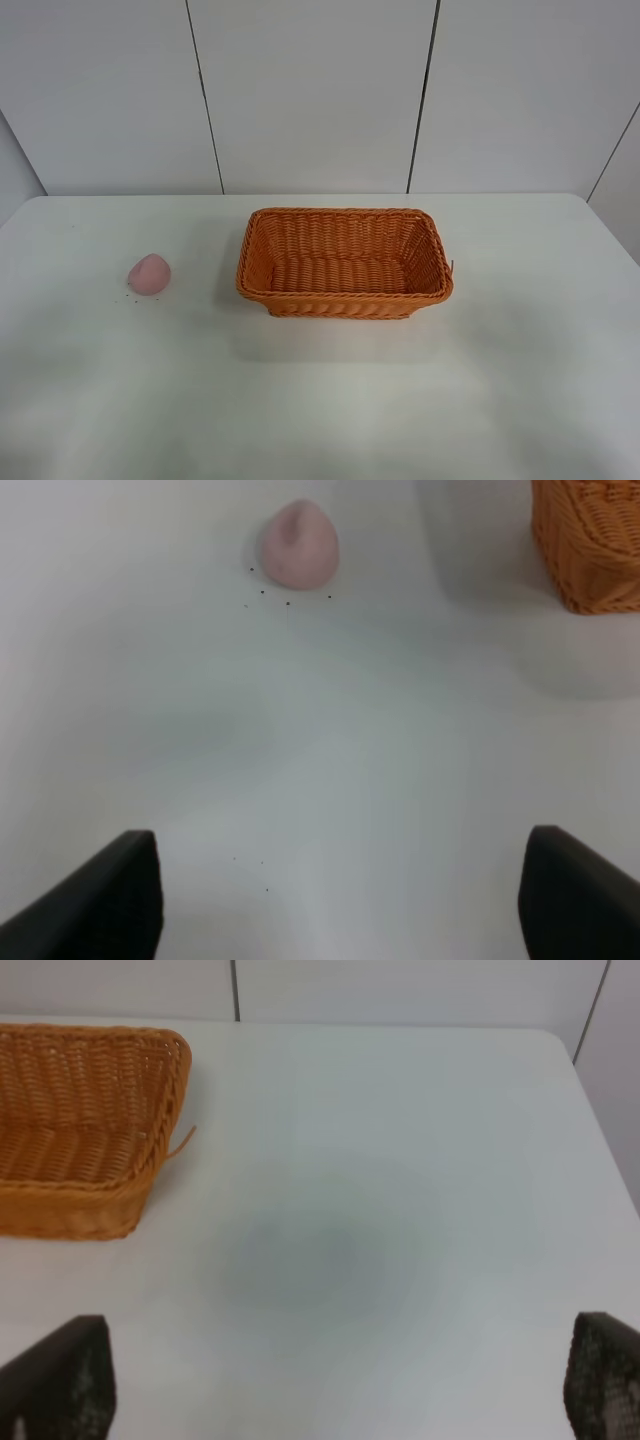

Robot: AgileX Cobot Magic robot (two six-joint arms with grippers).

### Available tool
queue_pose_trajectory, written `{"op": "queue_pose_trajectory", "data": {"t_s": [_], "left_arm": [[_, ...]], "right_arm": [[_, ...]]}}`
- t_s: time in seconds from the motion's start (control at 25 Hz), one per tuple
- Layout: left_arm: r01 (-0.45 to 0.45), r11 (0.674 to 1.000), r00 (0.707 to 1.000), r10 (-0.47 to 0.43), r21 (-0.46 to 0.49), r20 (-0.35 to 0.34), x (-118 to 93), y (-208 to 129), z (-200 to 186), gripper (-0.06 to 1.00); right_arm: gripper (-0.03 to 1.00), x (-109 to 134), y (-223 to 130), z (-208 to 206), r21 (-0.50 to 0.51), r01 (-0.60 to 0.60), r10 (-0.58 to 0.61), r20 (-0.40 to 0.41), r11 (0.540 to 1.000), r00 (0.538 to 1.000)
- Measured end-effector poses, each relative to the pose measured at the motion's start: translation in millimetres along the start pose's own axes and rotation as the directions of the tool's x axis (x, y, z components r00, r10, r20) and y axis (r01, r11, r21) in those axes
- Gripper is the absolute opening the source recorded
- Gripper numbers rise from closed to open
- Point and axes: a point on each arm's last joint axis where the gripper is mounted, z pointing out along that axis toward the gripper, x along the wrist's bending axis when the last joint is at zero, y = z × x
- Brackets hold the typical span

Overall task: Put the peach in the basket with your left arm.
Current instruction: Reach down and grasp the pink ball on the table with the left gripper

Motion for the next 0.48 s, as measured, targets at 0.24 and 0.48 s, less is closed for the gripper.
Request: {"op": "queue_pose_trajectory", "data": {"t_s": [0.24, 0.48], "left_arm": [[0.0, 1.0, 1.0, 0.0, 0.0, 0.0, 0, 0, 0, 0.76], [0.004, 1.0, 1.0, -0.004, 0.024, -0.001, 0, 31, -2, 0.76]], "right_arm": [[0.69, 0, 0, 0, 0.0, 0.0, 0.0, 0.0, 1.0, 1.0], [0.69, 0, 0, 0, 0.0, 0.0, 0.0, 0.0, 1.0, 1.0]]}}
